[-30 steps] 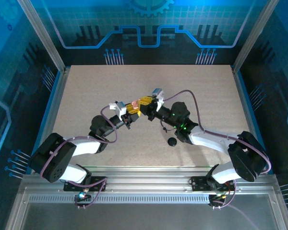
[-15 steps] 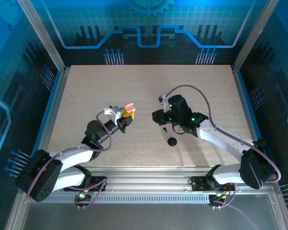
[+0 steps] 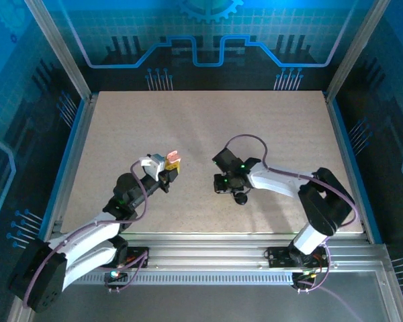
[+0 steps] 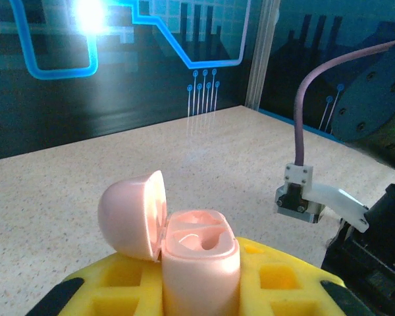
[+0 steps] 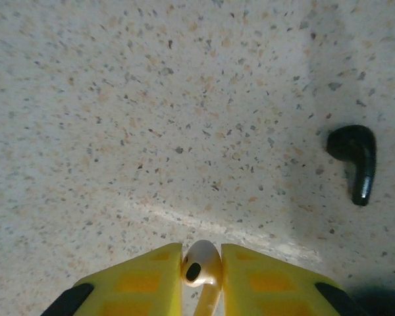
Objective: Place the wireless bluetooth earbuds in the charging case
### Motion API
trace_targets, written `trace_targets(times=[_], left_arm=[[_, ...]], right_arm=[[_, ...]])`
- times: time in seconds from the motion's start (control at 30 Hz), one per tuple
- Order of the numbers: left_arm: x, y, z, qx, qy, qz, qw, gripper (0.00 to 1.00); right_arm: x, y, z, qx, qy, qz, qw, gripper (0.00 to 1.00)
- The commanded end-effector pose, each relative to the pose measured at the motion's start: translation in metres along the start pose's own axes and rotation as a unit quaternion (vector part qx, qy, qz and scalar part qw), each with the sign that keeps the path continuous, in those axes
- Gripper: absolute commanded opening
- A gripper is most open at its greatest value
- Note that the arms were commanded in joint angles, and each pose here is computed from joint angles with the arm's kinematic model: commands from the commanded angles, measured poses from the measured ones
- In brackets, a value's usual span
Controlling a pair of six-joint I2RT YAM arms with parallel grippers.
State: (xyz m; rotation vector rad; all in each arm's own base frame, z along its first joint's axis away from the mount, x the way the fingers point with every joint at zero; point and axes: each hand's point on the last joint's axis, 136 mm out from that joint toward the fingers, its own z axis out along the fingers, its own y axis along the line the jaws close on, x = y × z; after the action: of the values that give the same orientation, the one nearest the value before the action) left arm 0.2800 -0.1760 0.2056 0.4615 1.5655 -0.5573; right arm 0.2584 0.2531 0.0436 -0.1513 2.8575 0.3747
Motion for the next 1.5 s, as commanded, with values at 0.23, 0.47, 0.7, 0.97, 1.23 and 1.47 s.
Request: trace_targets(times=[0.23, 0.47, 0.7, 0.97, 1.23, 1.47], left_arm=[[0.009, 0.004, -0.005, -0.016, 0.018, 0.019, 1.0, 0.13], [0.011, 0.005, -0.005, -0.019, 0.021, 0.019, 0.999, 0.13], [0.011, 0.006, -0.005, -0.02, 0.024, 0.017, 0.999, 0.13], [0.013, 0.007, -0.006, -0.023, 0.03, 0.012, 0.999, 0.13], [0.012, 0.009, -0.007, -0.03, 0.029, 0.011, 0.999, 0.13], [0.012, 0.009, -0.007, -0.03, 0.028, 0.011, 0.999, 0.13]], right_arm=[[0.016, -0.005, 0.022, 0.088, 0.061, -0.013, 0.994, 0.23], [0.023, -0.004, 0.027, 0.102, 0.081, -0.022, 0.991, 0.25], [0.011, 0.002, -0.004, 0.118, 0.086, 0.003, 0.989, 0.33], [0.022, -0.003, -0.035, 0.099, 0.15, 0.162, 0.97, 0.41], [0.013, -0.003, -0.021, 0.057, 0.164, 0.239, 0.955, 0.39], [0.011, -0.002, -0.005, 0.058, 0.18, 0.235, 0.953, 0.39]])
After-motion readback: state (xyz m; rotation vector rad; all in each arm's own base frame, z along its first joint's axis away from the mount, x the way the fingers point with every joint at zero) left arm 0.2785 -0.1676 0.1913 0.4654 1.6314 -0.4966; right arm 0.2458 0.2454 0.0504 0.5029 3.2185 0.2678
